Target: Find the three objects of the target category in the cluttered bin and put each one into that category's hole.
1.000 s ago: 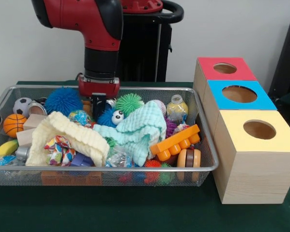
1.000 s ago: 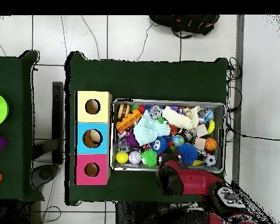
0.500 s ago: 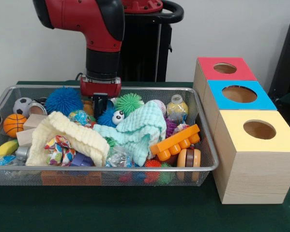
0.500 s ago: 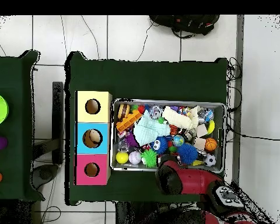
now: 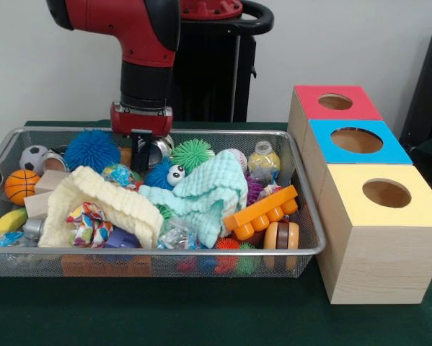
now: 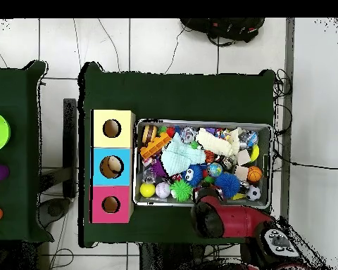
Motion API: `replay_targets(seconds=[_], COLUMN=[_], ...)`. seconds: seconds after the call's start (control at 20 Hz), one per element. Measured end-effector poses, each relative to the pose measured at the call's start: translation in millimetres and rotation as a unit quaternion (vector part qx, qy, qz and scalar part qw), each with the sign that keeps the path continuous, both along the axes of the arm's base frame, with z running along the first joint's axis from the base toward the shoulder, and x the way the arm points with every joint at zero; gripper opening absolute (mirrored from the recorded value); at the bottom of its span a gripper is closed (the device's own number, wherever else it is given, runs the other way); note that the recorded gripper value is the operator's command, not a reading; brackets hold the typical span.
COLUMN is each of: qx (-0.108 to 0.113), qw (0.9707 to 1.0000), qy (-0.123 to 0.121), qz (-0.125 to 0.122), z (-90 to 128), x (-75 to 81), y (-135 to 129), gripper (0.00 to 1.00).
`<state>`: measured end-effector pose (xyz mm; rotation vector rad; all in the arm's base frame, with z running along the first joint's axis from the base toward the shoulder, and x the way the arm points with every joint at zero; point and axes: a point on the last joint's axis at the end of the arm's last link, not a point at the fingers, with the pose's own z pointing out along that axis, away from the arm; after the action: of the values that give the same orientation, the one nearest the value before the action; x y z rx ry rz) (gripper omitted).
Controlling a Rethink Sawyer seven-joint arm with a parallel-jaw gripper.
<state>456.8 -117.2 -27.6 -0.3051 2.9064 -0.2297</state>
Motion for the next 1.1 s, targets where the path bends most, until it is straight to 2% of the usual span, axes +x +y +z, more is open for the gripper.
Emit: replay_targets(seconds=[0.7,0.95,1.0,1.1], qx=[-0.005,-0.005,-0.005,-0.005], qw=[1.0000,1.0000,0.9999,0.9998], qy=[0.004,0.003,0.002,0.004], qz=[0.007,-0.004,-0.014,-0.019], z=[1,0,1,1], x=[0.6,-2.0,-7.8,-14.3], y=[4,-8,-23,-32], gripper=[0.00,0.00,0.00,0.00])
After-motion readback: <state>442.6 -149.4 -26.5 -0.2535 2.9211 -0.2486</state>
